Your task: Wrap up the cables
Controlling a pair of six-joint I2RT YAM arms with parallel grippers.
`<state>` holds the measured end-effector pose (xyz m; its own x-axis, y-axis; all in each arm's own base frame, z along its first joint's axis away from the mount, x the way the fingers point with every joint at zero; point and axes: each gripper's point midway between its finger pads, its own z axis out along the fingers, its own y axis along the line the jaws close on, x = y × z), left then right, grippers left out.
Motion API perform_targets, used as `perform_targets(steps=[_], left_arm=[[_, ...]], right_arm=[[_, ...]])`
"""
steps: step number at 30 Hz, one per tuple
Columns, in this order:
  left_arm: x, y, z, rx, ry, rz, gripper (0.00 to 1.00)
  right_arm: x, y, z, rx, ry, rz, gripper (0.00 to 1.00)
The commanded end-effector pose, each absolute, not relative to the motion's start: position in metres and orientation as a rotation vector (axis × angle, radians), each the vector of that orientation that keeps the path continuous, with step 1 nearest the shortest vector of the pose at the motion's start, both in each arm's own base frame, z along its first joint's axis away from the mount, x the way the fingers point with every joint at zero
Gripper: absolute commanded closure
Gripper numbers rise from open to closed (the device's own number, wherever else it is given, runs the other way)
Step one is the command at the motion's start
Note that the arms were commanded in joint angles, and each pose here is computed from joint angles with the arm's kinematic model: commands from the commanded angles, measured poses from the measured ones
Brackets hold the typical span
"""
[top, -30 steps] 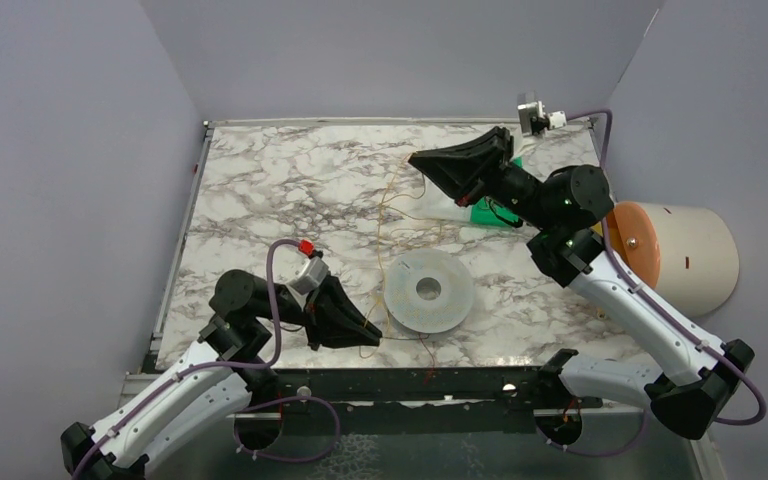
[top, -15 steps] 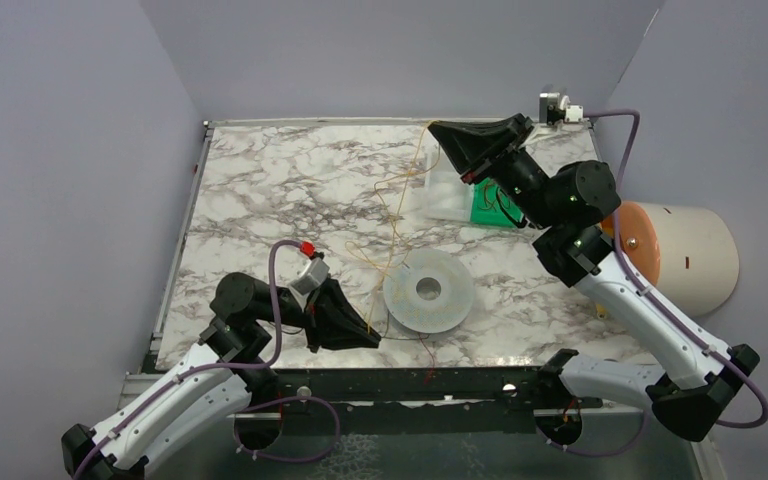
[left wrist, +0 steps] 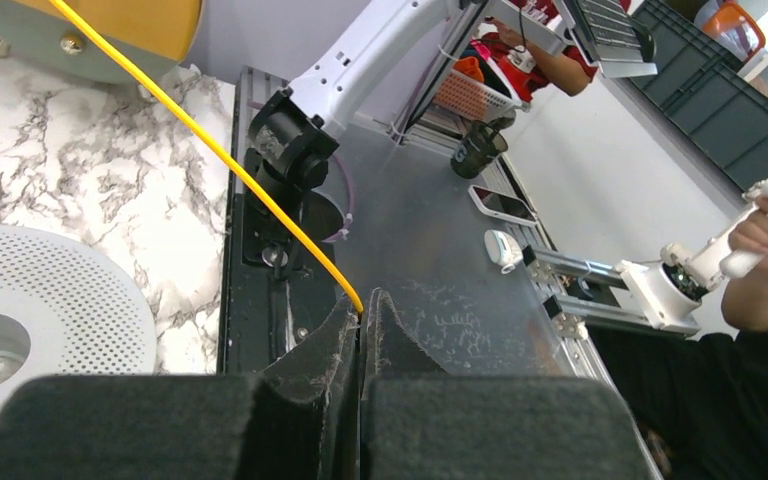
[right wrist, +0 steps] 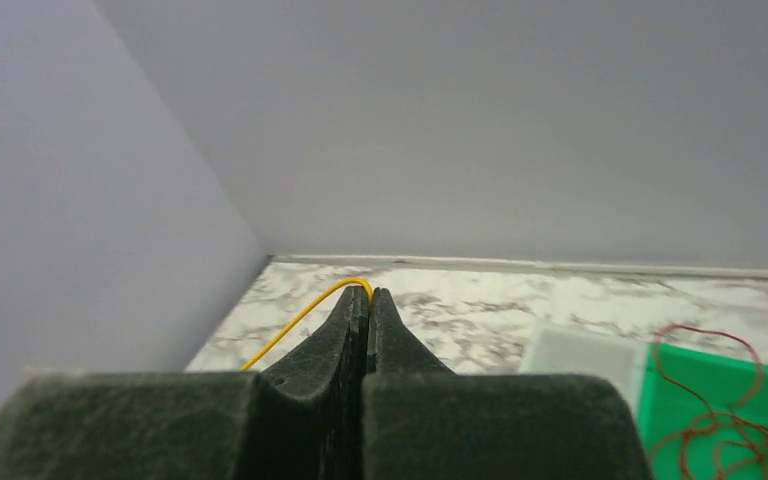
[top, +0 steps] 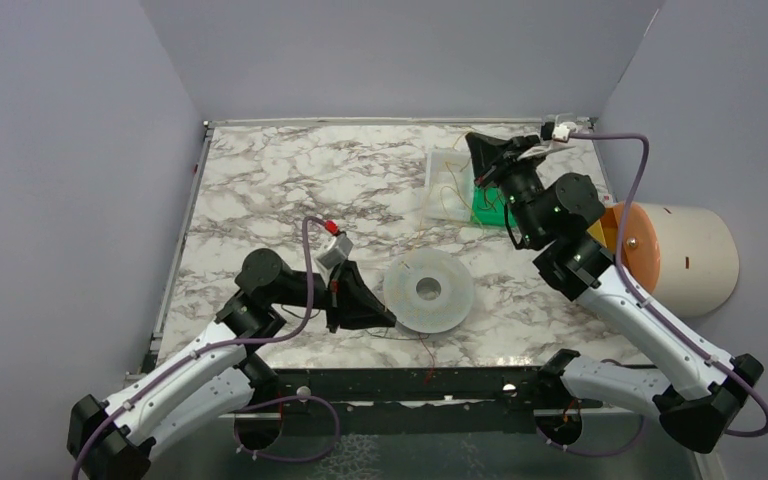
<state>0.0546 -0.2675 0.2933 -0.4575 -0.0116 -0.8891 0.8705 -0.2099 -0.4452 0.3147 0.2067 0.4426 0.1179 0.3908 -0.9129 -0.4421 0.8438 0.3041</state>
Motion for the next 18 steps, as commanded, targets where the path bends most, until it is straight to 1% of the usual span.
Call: perform_targets(steps=[1,10,13,15,17,18], left_arm=[[0.069,-0.279,0.307,1.031,1.398,-1.719,1.00],[0.089,-0.301,0.305,1.031,1.492,-1.758,1.00],[0.092,-0.308,0.302,1.036,1.528,-1.781,1.00],[0.094,-0.312,0.301,1.034,1.543,-1.790,1.00],[0.095,-0.314,0.302,1.027,1.555,-1.799,1.00],[0.096,-0.316,0.302,1.024,1.563,-1.803,1.00]], right_arm=[[0.328,0.154,0.408,0.100,1.409,0.304,0.99],[0.330,0.103,0.310,0.195,1.582,-0.065,0.99],[0.327,0.096,0.288,0.213,1.634,-0.112,0.99],[0.324,0.099,0.277,0.215,1.672,-0.084,0.98],[0.321,0.112,0.269,0.176,1.712,-0.004,0.91],[0.319,0.119,0.265,0.153,1.733,0.040,0.83]])
